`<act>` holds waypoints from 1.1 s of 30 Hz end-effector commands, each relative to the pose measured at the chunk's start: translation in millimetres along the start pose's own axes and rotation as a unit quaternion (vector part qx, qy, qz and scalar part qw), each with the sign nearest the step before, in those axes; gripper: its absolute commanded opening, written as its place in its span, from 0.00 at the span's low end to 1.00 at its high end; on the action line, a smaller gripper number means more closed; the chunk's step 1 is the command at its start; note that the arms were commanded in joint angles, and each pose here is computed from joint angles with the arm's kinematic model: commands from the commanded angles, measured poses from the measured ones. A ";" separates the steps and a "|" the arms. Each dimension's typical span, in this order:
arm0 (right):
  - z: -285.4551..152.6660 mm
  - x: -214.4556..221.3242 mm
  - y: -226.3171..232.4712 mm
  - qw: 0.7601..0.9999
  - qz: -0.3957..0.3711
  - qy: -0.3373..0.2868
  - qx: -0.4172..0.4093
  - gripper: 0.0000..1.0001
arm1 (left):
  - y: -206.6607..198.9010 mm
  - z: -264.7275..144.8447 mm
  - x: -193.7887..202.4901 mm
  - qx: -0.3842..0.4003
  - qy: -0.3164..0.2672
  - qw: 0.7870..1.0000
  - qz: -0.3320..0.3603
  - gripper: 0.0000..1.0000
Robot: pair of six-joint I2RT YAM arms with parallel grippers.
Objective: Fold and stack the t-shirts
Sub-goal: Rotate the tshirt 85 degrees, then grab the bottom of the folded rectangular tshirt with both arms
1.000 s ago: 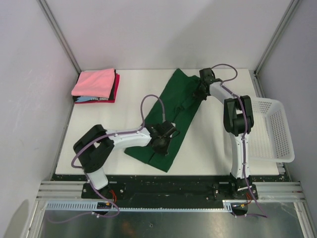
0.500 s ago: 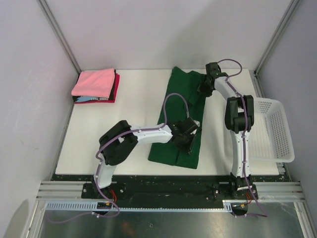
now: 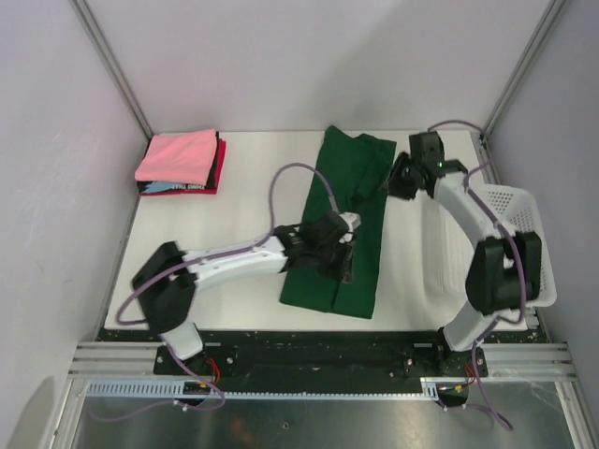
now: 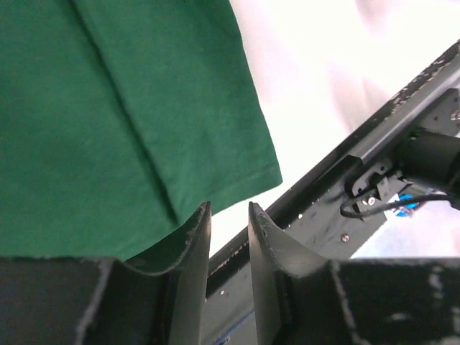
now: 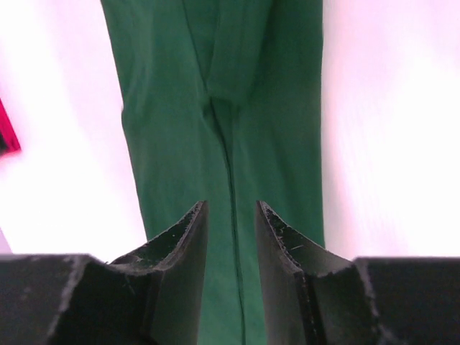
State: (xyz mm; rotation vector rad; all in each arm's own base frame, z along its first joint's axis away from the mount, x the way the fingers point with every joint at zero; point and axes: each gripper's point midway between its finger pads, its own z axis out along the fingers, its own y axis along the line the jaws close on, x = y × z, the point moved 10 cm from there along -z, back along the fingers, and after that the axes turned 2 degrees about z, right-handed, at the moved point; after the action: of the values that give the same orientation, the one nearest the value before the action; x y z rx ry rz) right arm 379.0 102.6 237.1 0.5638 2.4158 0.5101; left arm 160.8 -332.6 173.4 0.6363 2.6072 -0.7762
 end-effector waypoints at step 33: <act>-68.2 275.6 -93.7 0.986 -0.004 0.168 0.019 0.33 | 127.1 -69.3 90.2 -0.092 -0.110 0.984 -0.105 0.37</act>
State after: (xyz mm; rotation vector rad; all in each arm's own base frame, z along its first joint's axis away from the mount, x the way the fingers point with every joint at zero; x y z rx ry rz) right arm 110.3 139.9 118.9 0.4947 2.7604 0.5315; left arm 129.8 -166.9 131.3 0.2425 2.5828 -0.5942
